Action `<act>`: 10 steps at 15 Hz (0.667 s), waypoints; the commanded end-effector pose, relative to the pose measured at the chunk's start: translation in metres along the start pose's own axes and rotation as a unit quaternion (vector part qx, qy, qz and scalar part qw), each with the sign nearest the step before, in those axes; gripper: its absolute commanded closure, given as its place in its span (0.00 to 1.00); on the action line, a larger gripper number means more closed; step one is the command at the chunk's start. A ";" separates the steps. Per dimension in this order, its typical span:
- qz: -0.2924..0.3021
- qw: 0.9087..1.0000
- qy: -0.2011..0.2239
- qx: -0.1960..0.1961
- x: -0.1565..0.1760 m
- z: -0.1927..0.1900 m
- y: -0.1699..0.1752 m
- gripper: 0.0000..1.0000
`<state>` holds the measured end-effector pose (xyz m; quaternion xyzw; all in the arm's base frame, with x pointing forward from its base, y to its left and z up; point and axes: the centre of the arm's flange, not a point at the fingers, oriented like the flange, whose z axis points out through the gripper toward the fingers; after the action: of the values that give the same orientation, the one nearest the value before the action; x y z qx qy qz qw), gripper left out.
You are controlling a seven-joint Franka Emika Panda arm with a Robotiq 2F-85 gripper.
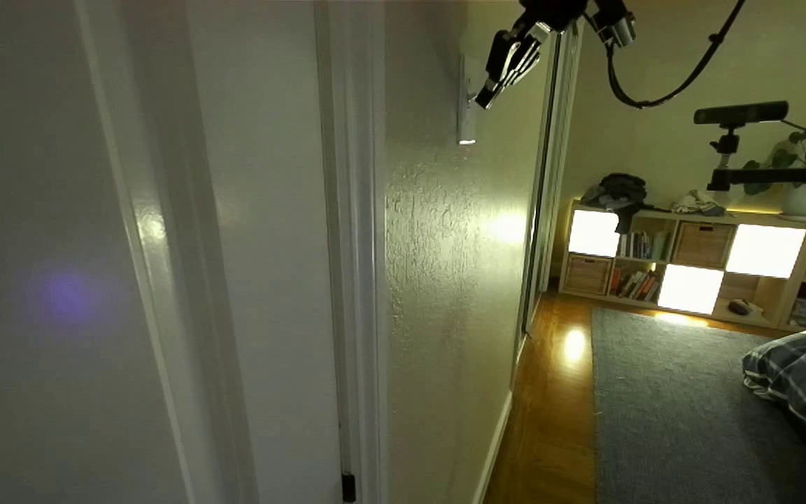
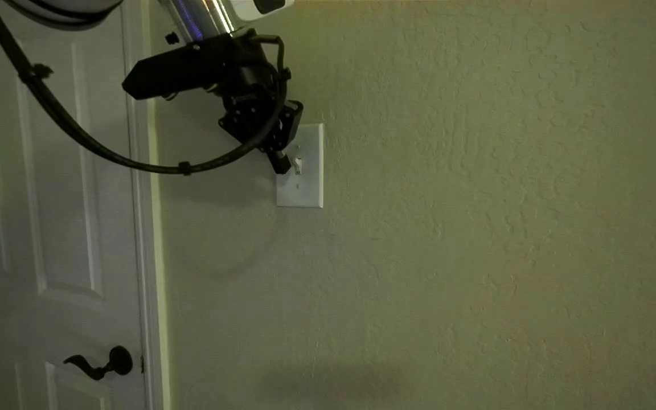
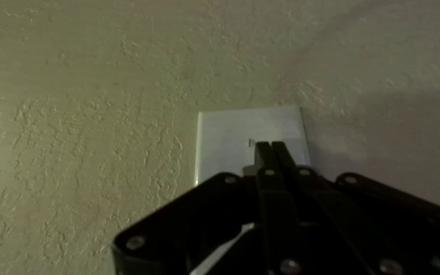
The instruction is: Flip the light switch on
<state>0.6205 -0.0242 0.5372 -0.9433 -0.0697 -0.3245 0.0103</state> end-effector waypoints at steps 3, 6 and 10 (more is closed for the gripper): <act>0.012 0.996 -0.090 0.025 -0.043 -0.022 -0.002 0.95; 0.023 0.988 -0.145 0.037 -0.067 -0.027 0.000 0.95; 0.041 0.977 -0.202 0.047 -0.094 -0.037 0.005 0.95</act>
<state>0.5609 -0.0365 0.5088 -0.9843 -0.0657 -0.1568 0.0470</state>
